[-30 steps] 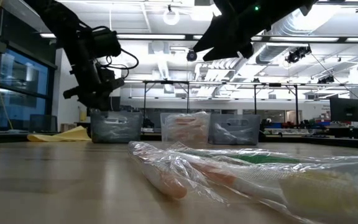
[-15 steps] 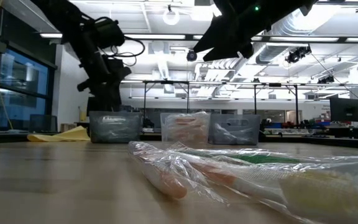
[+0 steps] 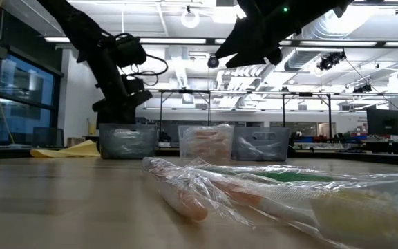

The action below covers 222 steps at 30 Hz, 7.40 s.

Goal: Pick & Place Toothbrushes
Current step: Put the green toothbrush into the left black bin, then put the orange toothbrush into the transparent bin

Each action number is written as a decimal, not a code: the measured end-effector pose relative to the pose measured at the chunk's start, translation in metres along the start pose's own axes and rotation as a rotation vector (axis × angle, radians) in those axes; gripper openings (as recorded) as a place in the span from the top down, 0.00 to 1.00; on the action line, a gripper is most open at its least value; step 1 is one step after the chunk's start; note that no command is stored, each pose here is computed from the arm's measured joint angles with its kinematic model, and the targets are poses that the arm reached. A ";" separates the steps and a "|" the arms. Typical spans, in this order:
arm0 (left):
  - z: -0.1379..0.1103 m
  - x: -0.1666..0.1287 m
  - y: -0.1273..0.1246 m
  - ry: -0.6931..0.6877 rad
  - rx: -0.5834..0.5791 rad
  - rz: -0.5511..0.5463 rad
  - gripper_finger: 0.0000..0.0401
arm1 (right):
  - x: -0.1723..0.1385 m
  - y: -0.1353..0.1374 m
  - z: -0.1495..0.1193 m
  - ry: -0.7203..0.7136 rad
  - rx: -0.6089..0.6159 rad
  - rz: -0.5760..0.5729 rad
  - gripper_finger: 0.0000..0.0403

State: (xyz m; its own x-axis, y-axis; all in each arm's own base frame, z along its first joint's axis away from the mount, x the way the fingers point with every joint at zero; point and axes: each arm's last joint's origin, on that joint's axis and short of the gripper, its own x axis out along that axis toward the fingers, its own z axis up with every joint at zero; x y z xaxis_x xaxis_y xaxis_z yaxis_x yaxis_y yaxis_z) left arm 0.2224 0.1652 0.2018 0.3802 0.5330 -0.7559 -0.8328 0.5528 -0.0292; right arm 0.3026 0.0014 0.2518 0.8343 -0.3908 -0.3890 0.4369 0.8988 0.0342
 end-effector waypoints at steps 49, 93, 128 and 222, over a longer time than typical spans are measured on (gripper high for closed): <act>-0.068 -0.133 -0.024 -0.332 0.314 -0.237 0.99 | -0.033 0.117 -0.100 0.273 0.007 0.225 0.33; -0.070 -0.136 -0.024 -0.355 0.393 -0.249 0.99 | 0.005 0.127 -0.125 0.434 -0.196 0.134 0.98; -0.060 -0.069 -0.094 -0.419 0.729 -0.507 0.52 | 0.083 0.009 -0.033 0.160 -0.222 0.127 0.97; -0.052 -0.038 -0.014 -0.182 0.068 0.242 0.58 | 0.028 0.007 0.007 0.060 -0.200 -0.071 0.43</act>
State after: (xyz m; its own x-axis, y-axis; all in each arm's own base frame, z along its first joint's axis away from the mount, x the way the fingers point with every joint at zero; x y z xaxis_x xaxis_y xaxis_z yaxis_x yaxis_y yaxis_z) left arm 0.1985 0.1041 0.1974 0.2451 0.7569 -0.6058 -0.8814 0.4342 0.1859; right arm 0.3310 -0.0042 0.2477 0.7796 -0.4471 -0.4386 0.4133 0.8934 -0.1761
